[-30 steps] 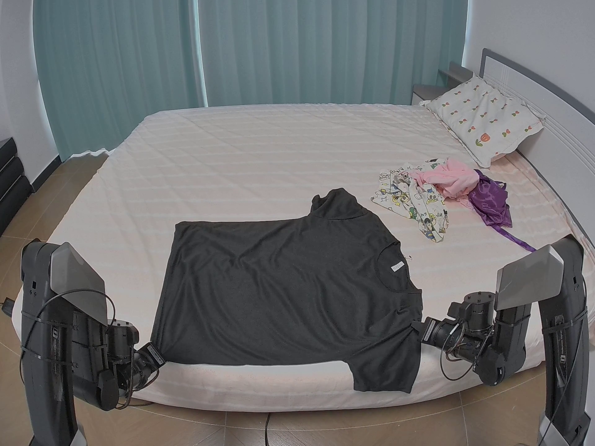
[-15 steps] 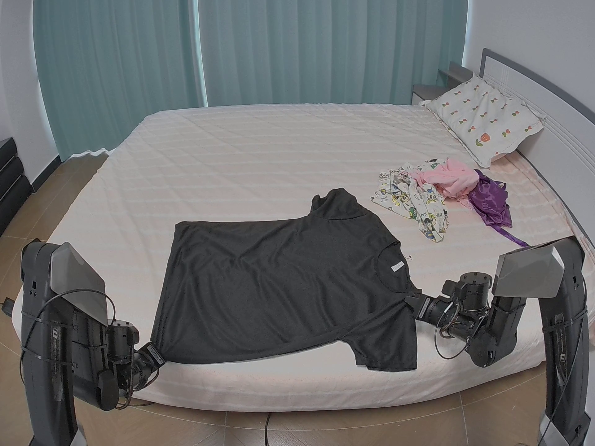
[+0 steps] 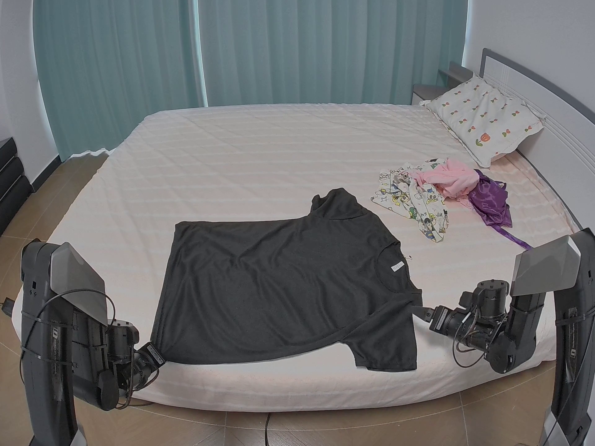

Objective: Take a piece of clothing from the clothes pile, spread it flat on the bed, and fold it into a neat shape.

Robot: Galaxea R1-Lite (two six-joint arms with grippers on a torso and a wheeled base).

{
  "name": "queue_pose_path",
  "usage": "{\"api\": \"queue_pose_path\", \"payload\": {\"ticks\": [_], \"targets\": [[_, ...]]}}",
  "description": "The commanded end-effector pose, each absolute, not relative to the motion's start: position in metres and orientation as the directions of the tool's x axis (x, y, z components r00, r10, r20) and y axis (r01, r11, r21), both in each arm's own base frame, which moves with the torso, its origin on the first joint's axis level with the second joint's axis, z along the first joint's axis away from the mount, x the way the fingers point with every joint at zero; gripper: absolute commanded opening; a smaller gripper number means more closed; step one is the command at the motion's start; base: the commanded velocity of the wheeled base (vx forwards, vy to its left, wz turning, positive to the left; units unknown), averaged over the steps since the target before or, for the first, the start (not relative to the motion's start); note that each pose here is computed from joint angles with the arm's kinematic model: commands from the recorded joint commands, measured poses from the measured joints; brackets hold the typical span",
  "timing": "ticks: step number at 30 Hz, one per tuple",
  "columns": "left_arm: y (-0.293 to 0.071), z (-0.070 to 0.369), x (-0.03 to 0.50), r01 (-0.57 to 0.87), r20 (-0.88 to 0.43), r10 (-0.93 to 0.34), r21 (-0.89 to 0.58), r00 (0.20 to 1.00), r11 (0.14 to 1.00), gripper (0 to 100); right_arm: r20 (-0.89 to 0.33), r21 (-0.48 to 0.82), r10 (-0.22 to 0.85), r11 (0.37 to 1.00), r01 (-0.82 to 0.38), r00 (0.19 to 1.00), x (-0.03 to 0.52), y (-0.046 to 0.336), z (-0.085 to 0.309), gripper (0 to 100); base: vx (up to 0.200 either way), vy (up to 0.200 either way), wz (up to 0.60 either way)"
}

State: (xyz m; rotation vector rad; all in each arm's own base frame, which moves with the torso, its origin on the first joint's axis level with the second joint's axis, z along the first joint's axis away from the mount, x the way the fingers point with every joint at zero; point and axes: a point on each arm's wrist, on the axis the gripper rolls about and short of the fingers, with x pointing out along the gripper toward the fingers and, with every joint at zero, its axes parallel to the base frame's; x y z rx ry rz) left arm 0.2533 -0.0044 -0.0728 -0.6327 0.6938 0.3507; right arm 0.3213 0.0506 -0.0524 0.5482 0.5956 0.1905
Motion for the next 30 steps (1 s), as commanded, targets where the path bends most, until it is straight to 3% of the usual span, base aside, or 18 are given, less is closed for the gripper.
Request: {"api": "queue_pose_path", "payload": {"ticks": [1,11,28,29,30], "targets": [[-0.004,-0.072,0.255,-0.49,-0.673,0.093,-0.429,0.734,0.759,0,-0.514,0.586,0.414,0.809,-0.045,0.751,0.285,0.063,-0.042,100,0.0,0.0,0.0],[-0.005,-0.073,0.254,-0.492,-0.676,0.095,-0.425,0.731,0.76,0,-0.606,0.586,0.451,0.81,-0.016,0.655,0.255,0.081,-0.064,100,0.0,0.0,0.0],[-0.005,-0.073,0.255,-0.491,-0.674,0.095,-0.427,0.733,0.76,0,-0.599,0.543,0.414,0.839,-0.032,0.685,0.265,0.099,-0.075,100,0.0,0.0,0.0],[-0.005,-0.073,0.255,-0.491,-0.674,0.095,-0.427,0.733,0.76,0,-0.598,0.543,0.415,0.839,-0.034,0.686,0.265,0.099,-0.075,0,0.0,0.0,0.0],[-0.005,-0.073,0.255,-0.491,-0.674,0.095,-0.427,0.733,0.76,0,-0.6,0.542,0.417,0.839,-0.035,0.683,0.264,0.1,-0.075,0,0.0,0.0,0.0]]}}
